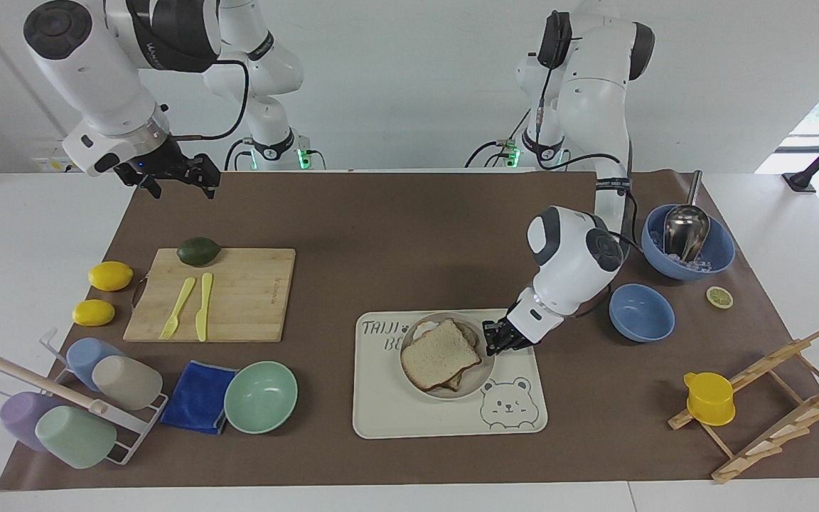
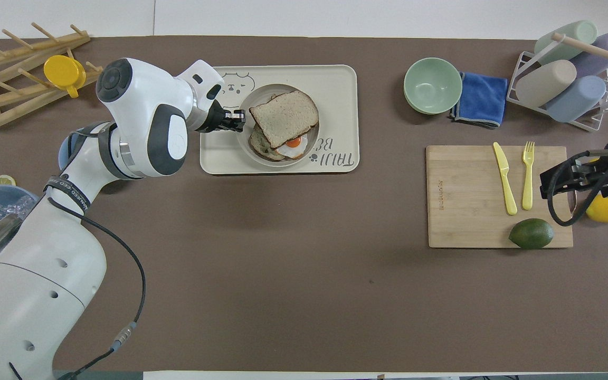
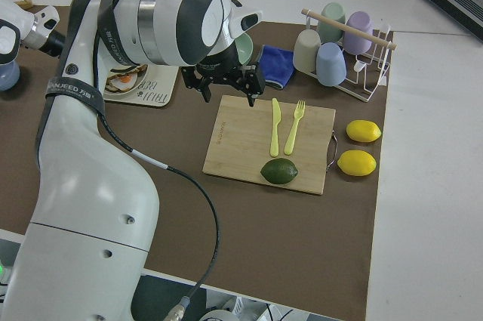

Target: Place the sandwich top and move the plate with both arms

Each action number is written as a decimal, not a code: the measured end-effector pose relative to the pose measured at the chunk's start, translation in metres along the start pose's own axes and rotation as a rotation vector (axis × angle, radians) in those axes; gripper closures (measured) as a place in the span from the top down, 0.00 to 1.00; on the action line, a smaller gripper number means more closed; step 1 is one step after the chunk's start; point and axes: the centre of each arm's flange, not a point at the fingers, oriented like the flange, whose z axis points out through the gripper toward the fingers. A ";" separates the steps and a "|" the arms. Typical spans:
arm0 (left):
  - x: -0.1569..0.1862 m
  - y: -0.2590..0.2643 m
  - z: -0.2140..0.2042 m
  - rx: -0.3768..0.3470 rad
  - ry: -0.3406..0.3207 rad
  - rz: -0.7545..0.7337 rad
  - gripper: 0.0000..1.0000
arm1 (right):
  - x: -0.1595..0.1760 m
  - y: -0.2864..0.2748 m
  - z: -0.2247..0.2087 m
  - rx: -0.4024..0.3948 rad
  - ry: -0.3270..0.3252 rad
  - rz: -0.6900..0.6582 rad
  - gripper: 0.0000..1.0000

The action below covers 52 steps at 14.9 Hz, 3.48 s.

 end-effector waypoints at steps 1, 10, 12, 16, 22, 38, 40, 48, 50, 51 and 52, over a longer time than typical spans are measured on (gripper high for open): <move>0.000 0.000 0.000 0.000 0.002 0.001 0.06 | 0.000 0.000 0.000 0.000 0.000 0.000 1.00; 0.012 -0.028 -0.025 0.046 -0.045 0.022 0.96 | 0.000 0.000 0.000 0.000 0.000 0.000 1.00; 0.016 -0.043 -0.054 0.077 -0.066 0.028 1.00 | 0.000 0.000 0.000 0.000 0.000 0.000 1.00; 0.005 -0.056 -0.148 0.154 -0.108 0.050 1.00 | 0.000 0.000 0.000 0.000 0.000 0.000 1.00; -0.038 -0.059 -0.269 0.314 -0.137 0.073 1.00 | 0.000 0.000 0.000 0.000 0.000 0.000 1.00; -0.114 -0.047 -0.358 0.400 -0.137 0.046 1.00 | 0.000 0.000 0.000 0.000 0.000 0.000 1.00; -0.119 -0.041 -0.364 0.405 -0.156 0.037 1.00 | 0.000 0.000 0.000 0.000 0.000 0.000 1.00; -0.117 -0.046 -0.343 0.371 -0.156 0.000 1.00 | 0.000 0.000 0.000 0.000 0.000 0.000 1.00; -0.117 -0.046 -0.343 0.363 -0.154 -0.003 1.00 | 0.000 0.000 0.000 0.000 0.000 0.000 1.00; -0.116 -0.045 -0.344 0.362 -0.147 -0.002 1.00 | 0.000 0.000 0.000 0.000 0.000 0.000 1.00; -0.114 -0.045 -0.344 0.360 -0.133 -0.001 1.00 | 0.000 0.000 0.000 0.000 0.000 0.000 1.00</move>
